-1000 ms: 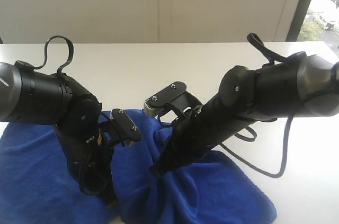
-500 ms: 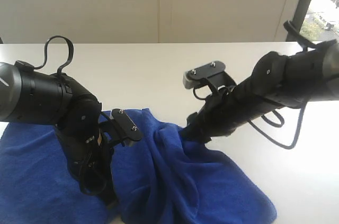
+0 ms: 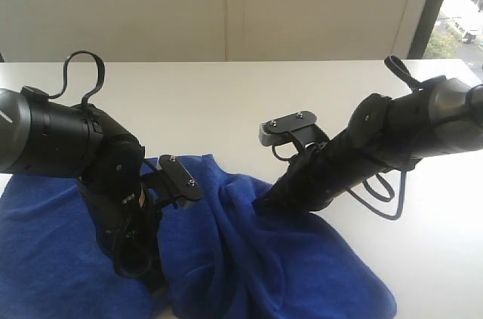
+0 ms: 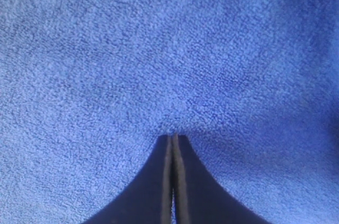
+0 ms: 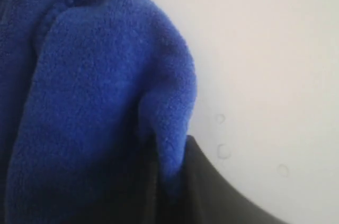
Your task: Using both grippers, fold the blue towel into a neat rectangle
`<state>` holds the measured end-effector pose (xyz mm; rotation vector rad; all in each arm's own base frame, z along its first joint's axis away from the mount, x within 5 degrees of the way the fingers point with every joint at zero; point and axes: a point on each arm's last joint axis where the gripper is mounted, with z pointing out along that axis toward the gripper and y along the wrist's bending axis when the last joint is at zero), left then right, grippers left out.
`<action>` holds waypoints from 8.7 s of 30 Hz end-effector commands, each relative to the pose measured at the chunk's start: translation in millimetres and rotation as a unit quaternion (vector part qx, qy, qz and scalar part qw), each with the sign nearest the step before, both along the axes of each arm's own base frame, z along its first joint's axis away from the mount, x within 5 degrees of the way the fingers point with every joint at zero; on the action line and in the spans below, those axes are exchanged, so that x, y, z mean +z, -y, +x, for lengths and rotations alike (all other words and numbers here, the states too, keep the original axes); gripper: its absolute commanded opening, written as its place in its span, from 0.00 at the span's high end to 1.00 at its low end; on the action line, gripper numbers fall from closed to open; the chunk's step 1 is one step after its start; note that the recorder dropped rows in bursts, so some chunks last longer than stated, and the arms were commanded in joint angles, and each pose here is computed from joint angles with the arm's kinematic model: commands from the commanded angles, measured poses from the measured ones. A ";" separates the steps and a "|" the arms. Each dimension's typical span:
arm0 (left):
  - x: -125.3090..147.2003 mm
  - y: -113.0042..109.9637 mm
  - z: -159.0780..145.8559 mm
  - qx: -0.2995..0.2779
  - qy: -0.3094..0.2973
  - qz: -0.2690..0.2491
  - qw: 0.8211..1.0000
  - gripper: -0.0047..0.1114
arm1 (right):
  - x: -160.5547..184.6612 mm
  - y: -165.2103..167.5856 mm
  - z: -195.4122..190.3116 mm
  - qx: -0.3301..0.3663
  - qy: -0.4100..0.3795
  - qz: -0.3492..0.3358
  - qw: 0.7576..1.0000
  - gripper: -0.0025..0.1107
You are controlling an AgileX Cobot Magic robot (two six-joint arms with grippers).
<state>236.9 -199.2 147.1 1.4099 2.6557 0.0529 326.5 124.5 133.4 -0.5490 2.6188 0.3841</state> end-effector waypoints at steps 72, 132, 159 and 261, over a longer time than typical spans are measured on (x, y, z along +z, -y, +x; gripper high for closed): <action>-7.9 -1.2 -3.6 0.004 -0.020 0.012 1.000 0.96 | 29.7 -56.7 -46.7 0.085 0.024 0.031 0.996 0.75; -7.9 0.7 -3.2 0.009 -0.018 0.001 1.000 0.96 | 35.0 96.3 64.7 -0.043 0.136 -0.149 0.978 0.33; 134.8 -62.8 -29.9 0.105 0.157 0.050 0.981 0.96 | -5.5 83.8 -91.9 -0.079 -0.138 -0.112 0.981 0.98; 142.6 -159.9 -122.8 0.254 0.317 -0.093 0.909 0.96 | 37.9 -204.8 9.3 0.160 0.101 0.089 0.978 0.55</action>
